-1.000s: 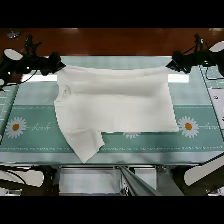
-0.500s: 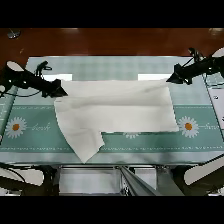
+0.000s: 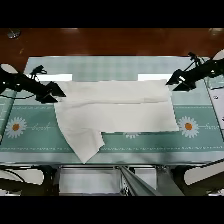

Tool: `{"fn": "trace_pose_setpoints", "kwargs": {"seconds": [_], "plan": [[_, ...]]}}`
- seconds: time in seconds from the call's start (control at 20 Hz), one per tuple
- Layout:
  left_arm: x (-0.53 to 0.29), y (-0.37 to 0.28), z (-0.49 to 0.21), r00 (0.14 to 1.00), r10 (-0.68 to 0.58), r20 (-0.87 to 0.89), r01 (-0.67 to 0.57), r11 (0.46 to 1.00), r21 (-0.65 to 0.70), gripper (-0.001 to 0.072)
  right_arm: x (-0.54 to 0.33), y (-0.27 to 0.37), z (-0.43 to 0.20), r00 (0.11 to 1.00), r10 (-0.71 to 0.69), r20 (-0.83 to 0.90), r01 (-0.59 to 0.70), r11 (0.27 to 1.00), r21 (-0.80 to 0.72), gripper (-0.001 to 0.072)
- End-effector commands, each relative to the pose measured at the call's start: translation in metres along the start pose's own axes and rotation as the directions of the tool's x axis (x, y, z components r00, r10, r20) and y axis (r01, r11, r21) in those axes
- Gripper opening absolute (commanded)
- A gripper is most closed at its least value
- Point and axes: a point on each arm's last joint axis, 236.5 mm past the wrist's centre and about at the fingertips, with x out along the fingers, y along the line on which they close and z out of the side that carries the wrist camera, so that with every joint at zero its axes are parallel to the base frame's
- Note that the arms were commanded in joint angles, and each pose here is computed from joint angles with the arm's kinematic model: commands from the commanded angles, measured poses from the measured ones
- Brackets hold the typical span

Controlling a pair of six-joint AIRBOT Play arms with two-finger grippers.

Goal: Fold the shirts.

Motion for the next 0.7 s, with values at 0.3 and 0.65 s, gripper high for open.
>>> {"fn": "trace_pose_setpoints", "kwargs": {"seconds": [0.3,0.65], "plan": [[-0.014,0.04,-0.112,0.968,-0.141,0.21,0.202,0.93,-0.307,0.0702,-0.034,-0.046,-0.111,0.927,-0.046,0.373,-0.035,0.977,0.209,0.0628],[0.018,0.041,-0.163,0.955,-0.137,0.264,0.245,0.865,-0.439,0.0702,-0.005,-0.039,-0.167,0.963,0.021,0.269,-0.087,0.969,0.232,0.0628]]}}
